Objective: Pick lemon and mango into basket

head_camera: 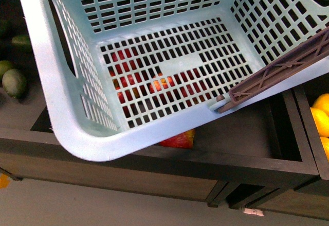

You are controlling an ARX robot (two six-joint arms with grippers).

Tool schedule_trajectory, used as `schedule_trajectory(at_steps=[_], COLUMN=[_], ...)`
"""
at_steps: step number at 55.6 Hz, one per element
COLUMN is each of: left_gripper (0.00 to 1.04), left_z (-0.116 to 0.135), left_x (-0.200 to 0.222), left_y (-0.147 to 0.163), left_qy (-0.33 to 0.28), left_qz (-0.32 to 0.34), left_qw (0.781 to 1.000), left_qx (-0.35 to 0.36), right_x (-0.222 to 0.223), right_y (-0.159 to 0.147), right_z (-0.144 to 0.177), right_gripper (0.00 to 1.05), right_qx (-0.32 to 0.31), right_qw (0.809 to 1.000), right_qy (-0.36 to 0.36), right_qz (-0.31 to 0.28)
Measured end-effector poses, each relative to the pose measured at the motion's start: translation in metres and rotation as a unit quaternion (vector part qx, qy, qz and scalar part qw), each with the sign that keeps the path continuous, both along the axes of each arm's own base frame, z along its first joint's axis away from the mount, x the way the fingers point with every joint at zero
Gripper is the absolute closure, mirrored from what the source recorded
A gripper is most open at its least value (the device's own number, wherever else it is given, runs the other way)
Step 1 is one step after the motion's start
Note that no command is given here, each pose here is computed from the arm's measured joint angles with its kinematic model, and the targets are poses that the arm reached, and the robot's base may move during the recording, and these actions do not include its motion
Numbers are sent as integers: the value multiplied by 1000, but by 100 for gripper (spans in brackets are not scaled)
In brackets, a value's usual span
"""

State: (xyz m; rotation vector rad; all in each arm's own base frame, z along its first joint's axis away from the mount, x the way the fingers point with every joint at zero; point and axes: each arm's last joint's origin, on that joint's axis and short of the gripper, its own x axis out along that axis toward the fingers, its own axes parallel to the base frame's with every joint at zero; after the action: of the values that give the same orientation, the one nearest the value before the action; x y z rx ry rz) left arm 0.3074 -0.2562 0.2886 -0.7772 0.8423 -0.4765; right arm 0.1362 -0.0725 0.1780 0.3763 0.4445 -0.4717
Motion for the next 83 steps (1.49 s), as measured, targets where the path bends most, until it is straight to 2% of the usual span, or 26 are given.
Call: schedule_trajectory(at_steps=[4, 9, 22, 33, 44, 83], left_gripper=[100, 100, 100, 100, 100, 100], left_z=[0, 0, 0, 0, 0, 0], left_x=[0, 0, 0, 0, 0, 0], left_y=[0, 0, 0, 0, 0, 0], left_qy=[0, -1, 0, -1, -1, -1], left_qz=[1, 2, 0, 0, 0, 0], left_qw=[1000, 1000, 1000, 1000, 1000, 1000], left_qx=[0, 2, 1, 1, 1, 1], right_x=[18, 56, 110, 148, 174, 211], right_y=[-20, -50, -76, -74, -63, -64], right_z=[-5, -27, -88, -137, -159, -193], right_gripper=[9, 9, 9, 9, 9, 9], right_qx=[-13, -16, 34, 81, 87, 105], right_qw=[1000, 997, 983, 972, 969, 964], right_qy=[20, 75, 178, 222, 233, 244], right_qz=[-19, -22, -15, -23, -5, -9])
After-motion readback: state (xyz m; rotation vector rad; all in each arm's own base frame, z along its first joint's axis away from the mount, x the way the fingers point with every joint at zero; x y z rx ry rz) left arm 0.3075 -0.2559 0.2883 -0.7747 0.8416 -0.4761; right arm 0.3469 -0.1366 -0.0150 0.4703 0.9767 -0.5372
